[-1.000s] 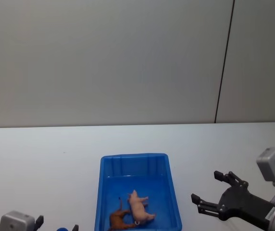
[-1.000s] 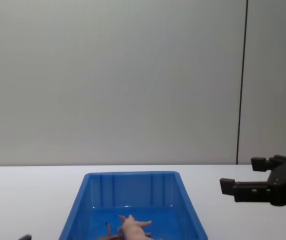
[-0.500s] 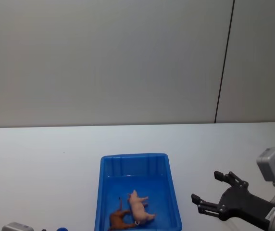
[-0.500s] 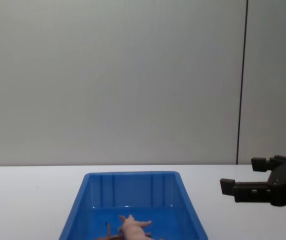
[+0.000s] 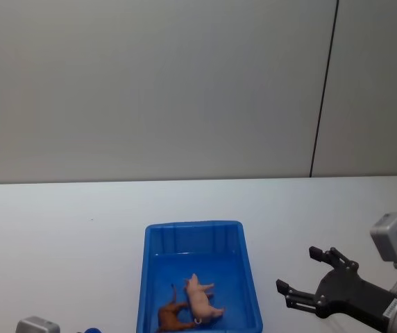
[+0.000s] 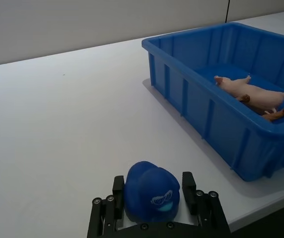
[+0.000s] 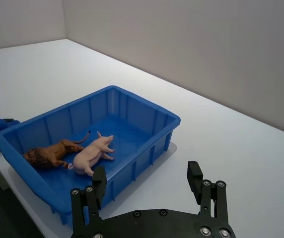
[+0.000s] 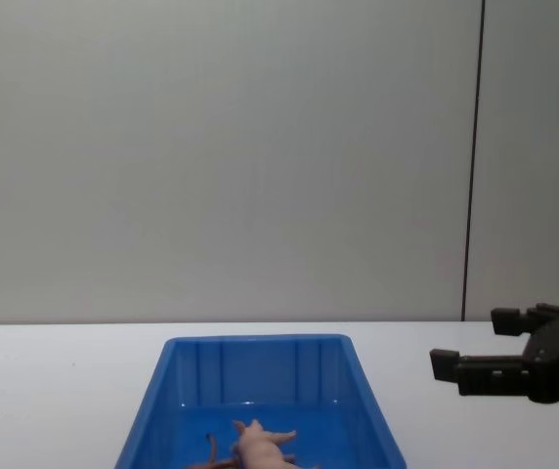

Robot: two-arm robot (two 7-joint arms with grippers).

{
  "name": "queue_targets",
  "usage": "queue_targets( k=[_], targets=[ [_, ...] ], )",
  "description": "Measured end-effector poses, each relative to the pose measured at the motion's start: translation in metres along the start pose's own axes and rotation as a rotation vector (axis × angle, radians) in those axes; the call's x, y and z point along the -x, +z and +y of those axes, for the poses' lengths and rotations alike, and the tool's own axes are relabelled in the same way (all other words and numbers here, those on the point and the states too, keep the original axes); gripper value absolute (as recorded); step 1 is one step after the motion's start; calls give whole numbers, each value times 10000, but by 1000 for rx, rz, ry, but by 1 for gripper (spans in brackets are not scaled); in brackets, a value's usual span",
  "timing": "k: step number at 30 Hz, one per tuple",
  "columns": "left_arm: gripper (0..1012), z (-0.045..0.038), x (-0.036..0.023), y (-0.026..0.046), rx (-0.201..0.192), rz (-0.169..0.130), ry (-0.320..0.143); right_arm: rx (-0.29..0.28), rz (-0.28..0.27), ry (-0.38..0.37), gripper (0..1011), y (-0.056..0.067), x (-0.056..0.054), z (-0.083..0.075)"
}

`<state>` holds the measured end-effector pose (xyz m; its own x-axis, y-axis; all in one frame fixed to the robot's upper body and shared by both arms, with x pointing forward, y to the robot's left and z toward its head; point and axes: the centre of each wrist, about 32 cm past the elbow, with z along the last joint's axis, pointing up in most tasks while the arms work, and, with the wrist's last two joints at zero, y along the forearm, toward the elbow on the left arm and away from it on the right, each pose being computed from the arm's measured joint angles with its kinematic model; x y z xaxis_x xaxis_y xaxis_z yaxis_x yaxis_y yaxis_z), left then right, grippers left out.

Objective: Pick up the two dolls from the table and place them into the box.

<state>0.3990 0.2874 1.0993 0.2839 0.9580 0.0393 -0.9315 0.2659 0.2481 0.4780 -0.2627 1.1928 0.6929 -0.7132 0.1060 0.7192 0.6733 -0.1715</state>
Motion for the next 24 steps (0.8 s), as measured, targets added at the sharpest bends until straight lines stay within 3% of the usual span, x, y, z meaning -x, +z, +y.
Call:
queue_targets(
  k=[4, 8, 13, 16, 18, 19, 24],
  targets=[
    [628, -59, -19, 22, -4, -12, -9, 0, 0, 0, 1001, 0, 0, 0],
    [565, -97, -27, 51, -1, -24, -14, 0, 0, 0, 1001, 0, 0, 0],
    [519, -183, -39, 177, 25, -63, -27, 0, 0, 0, 1001, 0, 0, 0],
    [504, -233, -39, 277, 45, -99, -34, 0, 0, 0, 1001, 0, 0, 0],
    [487, -288, -38, 400, 66, -141, -40, 0, 0, 0, 1001, 0, 0, 0],
    [484, -288, -38, 400, 66, -141, -40, 0, 0, 0, 1001, 0, 0, 0],
    [456, -398, -22, 633, 105, -224, -52, 0, 0, 0, 1001, 0, 0, 0]
  ],
)
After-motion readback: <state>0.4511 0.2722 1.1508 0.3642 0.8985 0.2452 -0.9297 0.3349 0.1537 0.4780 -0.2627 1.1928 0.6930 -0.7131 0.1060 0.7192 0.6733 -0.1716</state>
